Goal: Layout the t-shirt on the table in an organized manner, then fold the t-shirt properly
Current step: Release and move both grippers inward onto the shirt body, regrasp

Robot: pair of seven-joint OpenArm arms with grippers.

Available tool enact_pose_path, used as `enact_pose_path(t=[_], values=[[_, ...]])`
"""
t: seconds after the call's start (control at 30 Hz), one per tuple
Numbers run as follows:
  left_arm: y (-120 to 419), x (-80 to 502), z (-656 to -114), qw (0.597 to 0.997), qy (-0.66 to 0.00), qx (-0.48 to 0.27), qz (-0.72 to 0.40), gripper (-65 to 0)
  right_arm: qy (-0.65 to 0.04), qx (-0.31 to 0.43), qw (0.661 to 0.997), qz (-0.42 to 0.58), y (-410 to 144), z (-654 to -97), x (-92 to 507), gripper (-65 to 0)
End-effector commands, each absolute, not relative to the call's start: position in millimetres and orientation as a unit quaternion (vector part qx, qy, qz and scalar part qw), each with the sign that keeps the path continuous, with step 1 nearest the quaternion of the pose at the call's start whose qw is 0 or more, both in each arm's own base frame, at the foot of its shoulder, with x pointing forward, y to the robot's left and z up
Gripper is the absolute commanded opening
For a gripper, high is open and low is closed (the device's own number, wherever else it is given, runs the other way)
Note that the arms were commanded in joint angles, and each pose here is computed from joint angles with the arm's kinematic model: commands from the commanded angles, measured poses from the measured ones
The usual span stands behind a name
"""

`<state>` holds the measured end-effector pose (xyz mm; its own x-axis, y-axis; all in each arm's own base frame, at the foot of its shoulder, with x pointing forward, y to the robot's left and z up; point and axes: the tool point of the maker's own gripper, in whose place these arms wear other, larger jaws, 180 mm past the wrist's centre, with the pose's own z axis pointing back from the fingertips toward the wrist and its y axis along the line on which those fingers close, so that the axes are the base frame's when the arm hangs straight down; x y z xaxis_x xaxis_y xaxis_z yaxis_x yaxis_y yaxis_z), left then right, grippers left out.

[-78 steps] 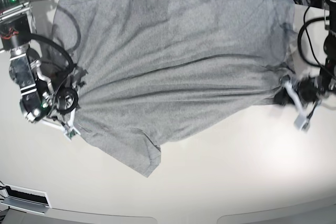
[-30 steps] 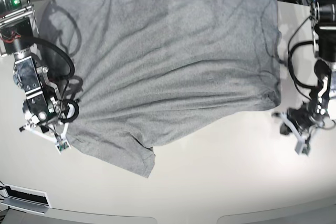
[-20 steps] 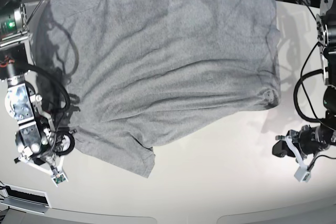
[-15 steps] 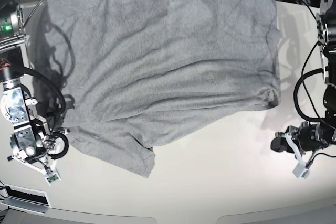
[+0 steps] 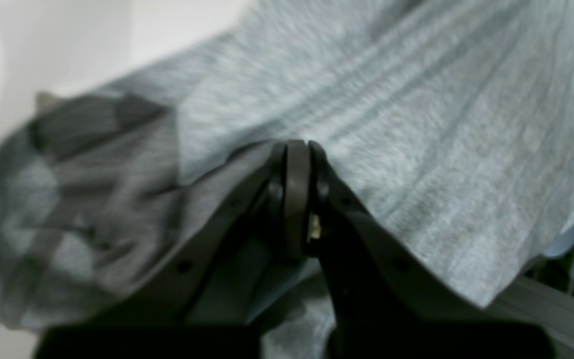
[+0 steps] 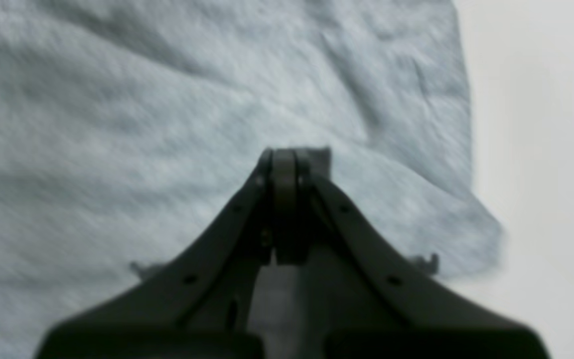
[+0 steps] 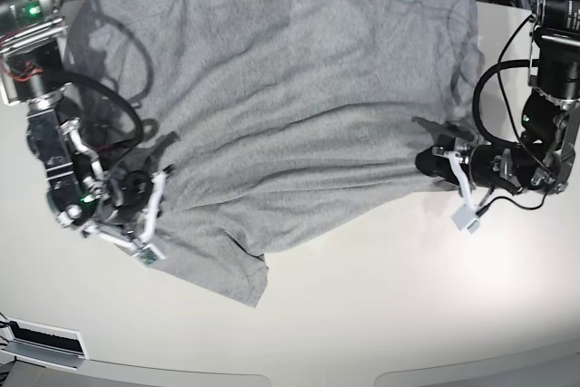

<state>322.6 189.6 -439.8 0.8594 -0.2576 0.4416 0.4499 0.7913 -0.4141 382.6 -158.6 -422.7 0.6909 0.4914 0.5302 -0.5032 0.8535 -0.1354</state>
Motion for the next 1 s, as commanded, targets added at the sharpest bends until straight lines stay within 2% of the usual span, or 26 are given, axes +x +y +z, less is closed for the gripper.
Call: enact_pose_path(t=[0.0, 0.1, 0.37, 0.67, 0.8, 0.97], values=[[189, 328, -430, 0.923, -0.196, -0.262, -0.204, -65.0, -0.299, 0.001, 0.915, 0.271, -164, -411, 392, -65.0], [179, 307, -440, 0.922, -0.157, -0.257, -0.242, -65.0, -0.26, 0.001, 0.925, 0.275, -166, -426, 374, -65.0], [173, 266, -470, 0.922, -0.127, -0.239, -0.276, -65.0, -0.198, 0.005, 0.939, 0.282, -171, -456, 333, -65.0], [183, 263, -491, 0.91, -0.194, -0.183, -0.319, -65.0, -0.223, 0.026, 0.933, 0.28, -158, -462, 329, -65.0], [187, 297, -480, 0.897, -0.269, -0.14, -0.321, -65.0, -0.274, 0.035, 0.921, 0.274, -150, -452, 346, -65.0], [184, 333, -469, 0.89, -0.31, -0.09, -0.323, -65.0, -0.296, 0.007, 0.916, 0.271, -151, -449, 356, -65.0]])
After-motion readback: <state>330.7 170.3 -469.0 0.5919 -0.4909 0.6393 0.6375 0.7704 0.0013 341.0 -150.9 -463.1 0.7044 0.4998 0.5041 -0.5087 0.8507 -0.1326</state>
